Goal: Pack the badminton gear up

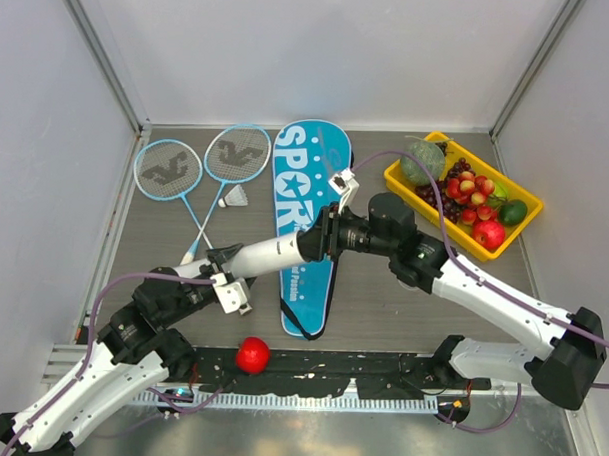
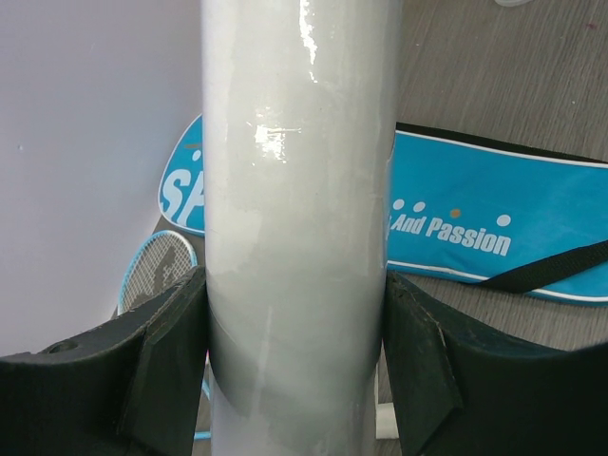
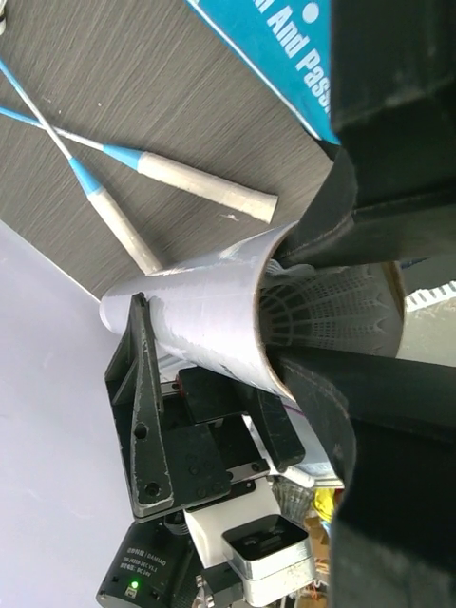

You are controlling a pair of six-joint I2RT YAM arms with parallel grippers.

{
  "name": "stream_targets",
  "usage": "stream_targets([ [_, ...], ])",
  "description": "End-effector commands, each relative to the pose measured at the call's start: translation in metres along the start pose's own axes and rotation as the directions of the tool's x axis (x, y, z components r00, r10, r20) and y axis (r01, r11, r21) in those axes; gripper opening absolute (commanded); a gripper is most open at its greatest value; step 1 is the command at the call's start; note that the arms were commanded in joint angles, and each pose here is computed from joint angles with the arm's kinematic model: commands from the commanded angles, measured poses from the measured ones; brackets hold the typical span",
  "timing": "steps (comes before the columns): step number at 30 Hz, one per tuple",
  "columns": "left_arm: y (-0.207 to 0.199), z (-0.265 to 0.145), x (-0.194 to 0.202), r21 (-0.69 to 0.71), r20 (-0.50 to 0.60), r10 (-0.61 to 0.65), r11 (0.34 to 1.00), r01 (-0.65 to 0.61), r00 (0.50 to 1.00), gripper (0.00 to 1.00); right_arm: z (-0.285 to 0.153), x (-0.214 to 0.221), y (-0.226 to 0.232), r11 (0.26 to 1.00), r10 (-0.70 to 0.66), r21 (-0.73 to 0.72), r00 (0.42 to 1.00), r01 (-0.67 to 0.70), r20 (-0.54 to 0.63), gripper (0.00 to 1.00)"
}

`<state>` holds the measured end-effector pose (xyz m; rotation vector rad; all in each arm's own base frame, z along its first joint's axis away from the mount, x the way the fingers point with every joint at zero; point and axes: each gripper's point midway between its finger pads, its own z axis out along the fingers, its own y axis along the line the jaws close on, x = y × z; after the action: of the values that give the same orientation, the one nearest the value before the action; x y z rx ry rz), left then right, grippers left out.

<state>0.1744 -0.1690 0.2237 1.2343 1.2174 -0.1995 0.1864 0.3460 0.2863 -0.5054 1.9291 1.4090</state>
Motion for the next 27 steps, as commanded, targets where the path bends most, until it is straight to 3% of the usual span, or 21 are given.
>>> stream_targets([
  [1, 0.022, -0.002, -0.025, -0.08, 0.08, 0.039, 0.996, -0.033, 0.996, 0.15, -0.019, -0.025, 0.019, 0.997, -0.075, 0.009, 0.995, 0.074, 0.069, 0.45],
  [6, 0.028, -0.004, -0.024, -0.11, 0.067, 0.039, 0.993, -0.032, 0.997, 0.15, -0.036, -0.04, 0.035, 0.991, -0.13, -0.007, 0.985, 0.132, 0.115, 0.53],
  [9, 0.033, -0.006, -0.023, -0.138, 0.059, 0.043, 0.99, -0.034, 0.997, 0.15, -0.043, -0.05, 0.042, 0.986, -0.163, -0.004, 0.975, 0.166, 0.15, 0.63],
  [17, 0.05, -0.018, -0.026, -0.24, 0.067, 0.061, 0.97, -0.043, 0.996, 0.15, -0.045, -0.102, 0.037, 0.976, -0.22, 0.071, 0.924, 0.208, 0.312, 0.69],
  [23, 0.077, -0.044, -0.036, -0.404, 0.109, 0.087, 0.914, -0.036, 0.99, 0.14, -0.031, -0.14, -0.021, 0.988, -0.127, 0.144, 0.858, 0.062, 0.498, 0.69],
  [27, 0.087, -0.057, -0.043, -0.47, 0.144, 0.098, 0.883, -0.019, 0.985, 0.14, 0.005, -0.146, -0.066, 0.987, -0.058, 0.157, 0.873, -0.022, 0.485, 0.67],
])
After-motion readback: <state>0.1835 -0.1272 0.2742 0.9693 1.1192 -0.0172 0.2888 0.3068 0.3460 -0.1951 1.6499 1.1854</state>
